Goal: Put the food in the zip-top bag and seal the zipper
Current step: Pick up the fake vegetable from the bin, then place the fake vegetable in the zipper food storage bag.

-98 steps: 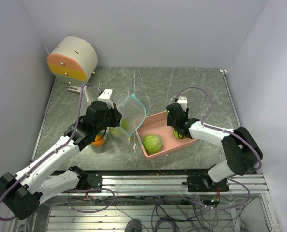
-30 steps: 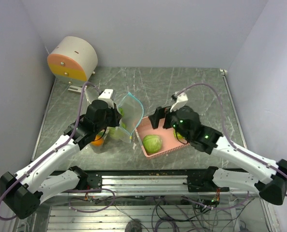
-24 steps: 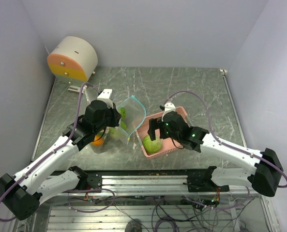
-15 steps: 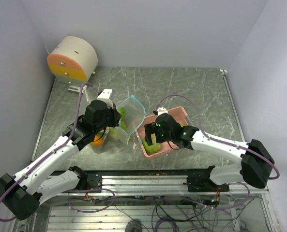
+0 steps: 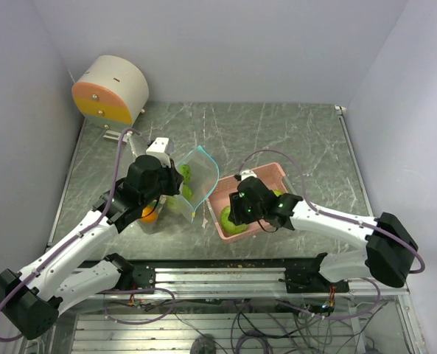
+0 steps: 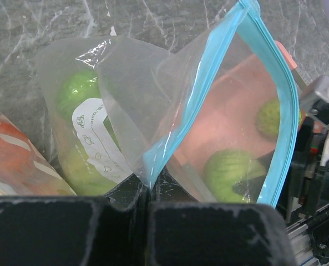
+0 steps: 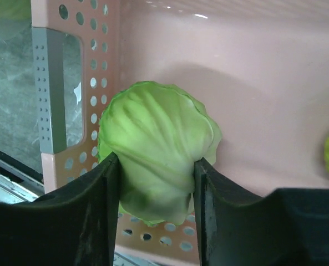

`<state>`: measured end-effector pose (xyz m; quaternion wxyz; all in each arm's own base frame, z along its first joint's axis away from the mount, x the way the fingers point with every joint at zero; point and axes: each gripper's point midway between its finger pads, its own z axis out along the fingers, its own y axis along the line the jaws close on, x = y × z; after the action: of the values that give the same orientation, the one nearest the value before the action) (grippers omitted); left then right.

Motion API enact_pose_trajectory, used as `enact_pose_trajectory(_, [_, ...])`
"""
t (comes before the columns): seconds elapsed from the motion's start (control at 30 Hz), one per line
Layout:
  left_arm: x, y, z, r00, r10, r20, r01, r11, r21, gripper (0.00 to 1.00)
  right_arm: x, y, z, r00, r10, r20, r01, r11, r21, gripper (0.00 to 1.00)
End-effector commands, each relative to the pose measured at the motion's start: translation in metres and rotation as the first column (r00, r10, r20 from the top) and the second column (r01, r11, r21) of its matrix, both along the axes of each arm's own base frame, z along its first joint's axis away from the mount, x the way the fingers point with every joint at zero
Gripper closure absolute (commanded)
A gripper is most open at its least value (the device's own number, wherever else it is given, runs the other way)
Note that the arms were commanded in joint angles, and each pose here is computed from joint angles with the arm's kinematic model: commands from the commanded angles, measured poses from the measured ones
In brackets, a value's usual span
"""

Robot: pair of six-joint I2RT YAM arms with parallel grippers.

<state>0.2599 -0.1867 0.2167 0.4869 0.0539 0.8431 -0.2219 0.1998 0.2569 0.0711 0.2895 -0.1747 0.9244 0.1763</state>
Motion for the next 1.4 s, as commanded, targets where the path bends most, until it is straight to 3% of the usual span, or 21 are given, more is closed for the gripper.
enact_pose_trajectory(0.0, [0.000, 0.005, 0.006, 0.999, 0.018, 0.031, -0.018, 1.000, 0.000, 0.93, 0.015, -0.011, 0.054, 0.990, -0.049, 0.132, 0.045, 0.999, 0.030, 0.62])
enact_pose_trajectory(0.1, [0.000, 0.005, 0.005, 0.999, 0.018, 0.031, -0.018, 1.000, 0.003, 0.93, 0.017, -0.006, 0.116, 0.969, -0.034, 0.243, -0.001, 0.990, 0.142, 0.64])
enact_pose_trajectory(0.2, [0.000, 0.005, 0.004, 0.999, 0.017, 0.030, -0.017, 1.000, 0.000, 0.93, 0.006, 0.008, 0.183, 0.930, 0.037, 0.367, -0.155, 0.942, 0.298, 0.64])
enact_pose_trajectory(0.37, [-0.002, 0.005, 0.004, 0.999, 0.016, 0.029, -0.016, 1.000, -0.006, 0.93, -0.026, 0.046, 0.259, 0.834, 0.184, 0.520, -0.457, 0.758, 0.465, 0.63])
enact_pose_trajectory(0.47, [-0.002, 0.005, 0.003, 1.000, 0.013, 0.025, -0.013, 1.000, -0.002, 0.93, -0.029, 0.065, 0.277, 0.801, 0.206, 0.562, -0.530, 0.680, 0.506, 0.62])
enact_pose_trajectory(0.63, [-0.002, 0.004, 0.004, 1.000, 0.013, 0.026, -0.012, 1.000, -0.007, 0.93, 0.001, 0.087, 0.274, 0.804, 0.139, 0.578, -0.493, 0.697, 0.520, 0.62])
enact_pose_trajectory(0.77, [-0.002, 0.004, 0.007, 1.000, 0.011, 0.029, -0.011, 1.000, -0.009, 0.93, 0.040, 0.095, 0.261, 0.824, 0.024, 0.566, -0.374, 0.773, 0.513, 0.63])
enact_pose_trajectory(1.13, [-0.001, 0.000, 0.014, 0.999, -0.009, 0.034, 0.009, 1.000, -0.012, 0.93, 0.102, 0.096, 0.216, 0.826, -0.155, 0.541, -0.121, 0.890, 0.440, 0.63])
enact_pose_trajectory(1.37, [0.001, 0.000, 0.018, 0.999, -0.008, 0.037, 0.009, 1.000, -0.001, 0.93, 0.113, 0.100, 0.191, 0.831, -0.170, 0.530, -0.033, 0.936, 0.351, 0.31])
